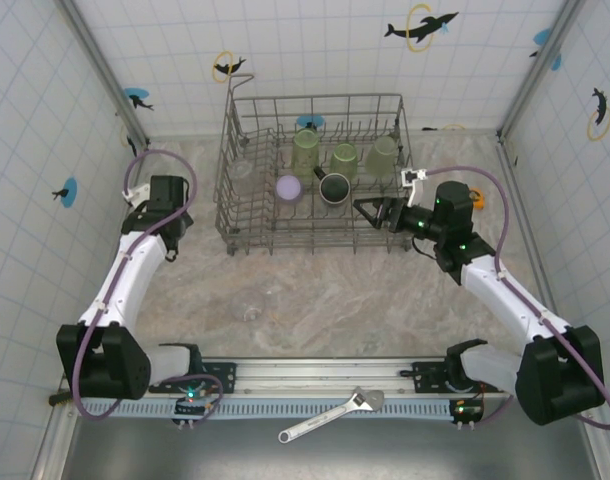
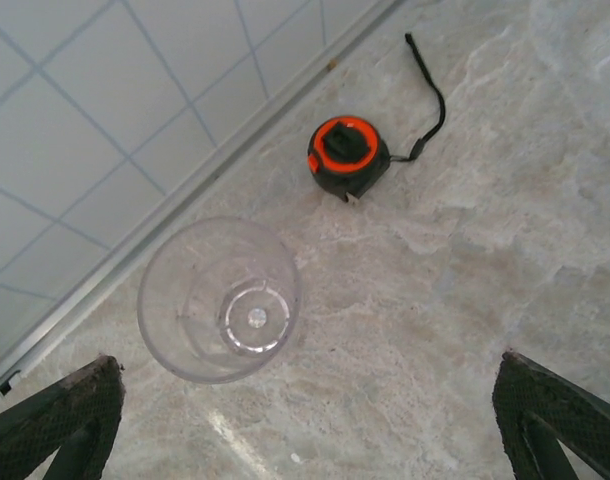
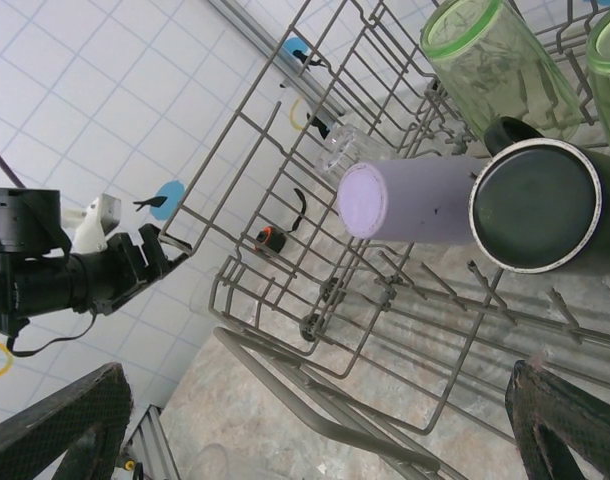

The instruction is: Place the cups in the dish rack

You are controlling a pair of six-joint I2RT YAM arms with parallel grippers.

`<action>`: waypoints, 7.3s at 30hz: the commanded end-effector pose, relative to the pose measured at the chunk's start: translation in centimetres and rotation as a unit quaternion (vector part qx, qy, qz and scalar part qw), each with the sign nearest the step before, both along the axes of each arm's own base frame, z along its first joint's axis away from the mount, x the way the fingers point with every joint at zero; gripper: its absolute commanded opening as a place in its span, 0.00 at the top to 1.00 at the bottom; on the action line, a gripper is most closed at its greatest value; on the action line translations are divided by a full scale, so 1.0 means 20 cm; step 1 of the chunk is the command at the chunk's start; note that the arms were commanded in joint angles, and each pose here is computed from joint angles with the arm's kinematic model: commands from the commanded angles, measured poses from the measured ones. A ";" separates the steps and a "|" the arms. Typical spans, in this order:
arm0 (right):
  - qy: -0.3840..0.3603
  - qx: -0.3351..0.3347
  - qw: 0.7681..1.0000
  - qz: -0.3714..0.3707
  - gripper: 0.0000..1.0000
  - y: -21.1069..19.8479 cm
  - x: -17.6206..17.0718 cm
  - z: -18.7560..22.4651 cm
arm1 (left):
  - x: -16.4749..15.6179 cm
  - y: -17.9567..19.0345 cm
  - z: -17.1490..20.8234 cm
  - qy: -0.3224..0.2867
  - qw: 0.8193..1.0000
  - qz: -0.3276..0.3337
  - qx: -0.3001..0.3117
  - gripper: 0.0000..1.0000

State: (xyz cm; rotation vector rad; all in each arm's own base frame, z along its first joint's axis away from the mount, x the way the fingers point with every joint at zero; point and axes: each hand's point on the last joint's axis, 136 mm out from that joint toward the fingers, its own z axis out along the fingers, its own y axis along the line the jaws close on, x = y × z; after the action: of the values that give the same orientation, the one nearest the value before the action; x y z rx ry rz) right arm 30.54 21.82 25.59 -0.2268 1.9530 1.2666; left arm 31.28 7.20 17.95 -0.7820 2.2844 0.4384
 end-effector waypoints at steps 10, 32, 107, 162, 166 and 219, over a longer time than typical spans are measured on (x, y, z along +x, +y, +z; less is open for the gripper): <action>0.006 0.003 1.000 0.014 0.01 0.06 -0.05 0.00 | 0.00 0.07 -0.17 0.015 1.000 0.004 -0.020 0.07; 0.013 -0.004 1.000 0.018 0.01 0.11 -0.04 -0.02 | 0.07 0.15 -0.39 0.037 0.998 0.021 -0.043 0.23; 0.017 -0.001 1.000 0.024 0.01 0.17 -0.08 -0.02 | 0.24 -0.18 0.12 -0.220 0.946 -0.080 -0.225 1.00; 0.035 0.076 0.996 0.032 0.01 0.55 0.30 0.23 | 0.28 -1.01 1.21 -0.445 0.670 -0.470 -0.363 1.00; 0.043 0.101 0.994 0.029 0.01 0.58 0.35 0.26 | 0.31 -1.08 1.16 -0.434 0.669 -0.476 -0.372 1.00; 0.077 0.339 0.937 0.029 0.42 0.75 0.56 0.47 | 0.27 -1.56 0.83 -0.351 0.647 -0.510 -0.445 1.00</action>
State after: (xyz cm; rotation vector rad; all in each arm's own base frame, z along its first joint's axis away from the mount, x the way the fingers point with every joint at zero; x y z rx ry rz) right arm 42.67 36.66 32.59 0.2663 1.6266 1.9282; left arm 36.48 -23.97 34.54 0.1076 1.6464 -1.3831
